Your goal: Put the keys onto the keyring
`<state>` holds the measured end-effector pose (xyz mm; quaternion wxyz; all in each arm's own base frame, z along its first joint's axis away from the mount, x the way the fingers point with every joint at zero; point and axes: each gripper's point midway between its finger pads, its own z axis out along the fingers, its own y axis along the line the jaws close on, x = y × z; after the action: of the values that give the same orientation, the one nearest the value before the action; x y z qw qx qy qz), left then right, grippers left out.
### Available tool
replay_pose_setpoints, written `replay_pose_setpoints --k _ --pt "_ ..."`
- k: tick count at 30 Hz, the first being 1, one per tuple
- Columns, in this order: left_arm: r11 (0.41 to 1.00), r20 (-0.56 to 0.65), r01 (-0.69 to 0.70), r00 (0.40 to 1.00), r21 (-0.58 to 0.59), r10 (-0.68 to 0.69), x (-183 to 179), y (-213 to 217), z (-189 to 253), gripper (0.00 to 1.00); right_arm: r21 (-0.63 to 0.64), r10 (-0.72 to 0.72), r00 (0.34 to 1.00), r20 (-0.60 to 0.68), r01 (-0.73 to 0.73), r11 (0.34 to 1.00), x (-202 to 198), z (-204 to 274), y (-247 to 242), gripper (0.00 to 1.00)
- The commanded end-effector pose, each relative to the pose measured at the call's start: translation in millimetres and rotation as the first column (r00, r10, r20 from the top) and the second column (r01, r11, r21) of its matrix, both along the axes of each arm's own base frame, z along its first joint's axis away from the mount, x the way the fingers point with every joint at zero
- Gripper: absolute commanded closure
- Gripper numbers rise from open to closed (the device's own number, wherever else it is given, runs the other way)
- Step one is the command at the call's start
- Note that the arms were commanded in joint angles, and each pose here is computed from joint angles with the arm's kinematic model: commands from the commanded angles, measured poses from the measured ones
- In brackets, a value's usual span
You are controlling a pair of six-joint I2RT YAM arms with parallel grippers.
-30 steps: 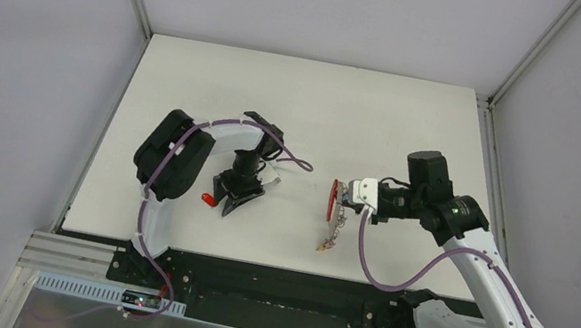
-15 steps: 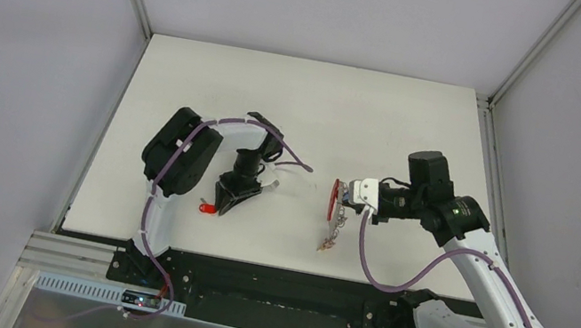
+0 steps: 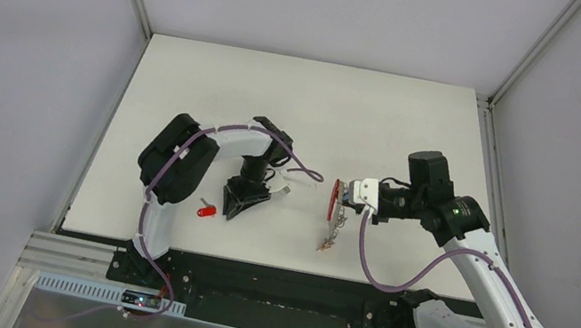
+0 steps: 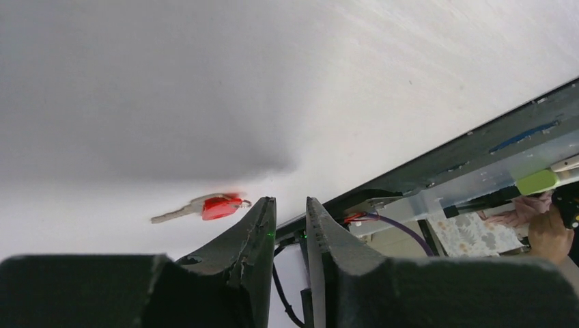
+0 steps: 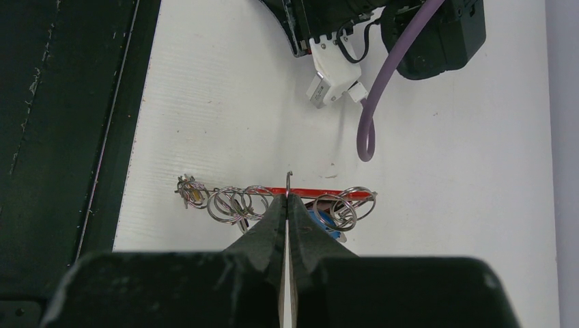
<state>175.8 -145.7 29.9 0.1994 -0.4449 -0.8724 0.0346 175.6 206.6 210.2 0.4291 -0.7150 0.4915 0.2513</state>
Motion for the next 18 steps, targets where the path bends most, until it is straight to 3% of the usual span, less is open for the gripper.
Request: replay_pose_setpoints --k 1,4,7,18 --pt "0.997 0.038 0.026 0.999 -0.066 -0.023 -5 2 25 0.73 0.045 0.024 0.999 0.031 -0.025 0.999 0 11 5 1.0" --pt "0.999 0.064 0.046 0.997 -0.016 -0.045 -5 16 26 0.6 0.044 0.025 0.999 0.029 -0.026 0.999 0 10 5 1.0" --pt "0.998 0.03 0.053 0.998 0.032 -0.054 -11 30 20 0.54 0.045 0.027 0.999 0.028 -0.028 0.999 -1 10 5 1.0" --pt "0.999 -0.117 0.007 0.993 0.05 -0.002 -18 20 5 0.5 0.048 0.023 0.999 0.036 -0.024 0.999 -1 13 4 1.0"
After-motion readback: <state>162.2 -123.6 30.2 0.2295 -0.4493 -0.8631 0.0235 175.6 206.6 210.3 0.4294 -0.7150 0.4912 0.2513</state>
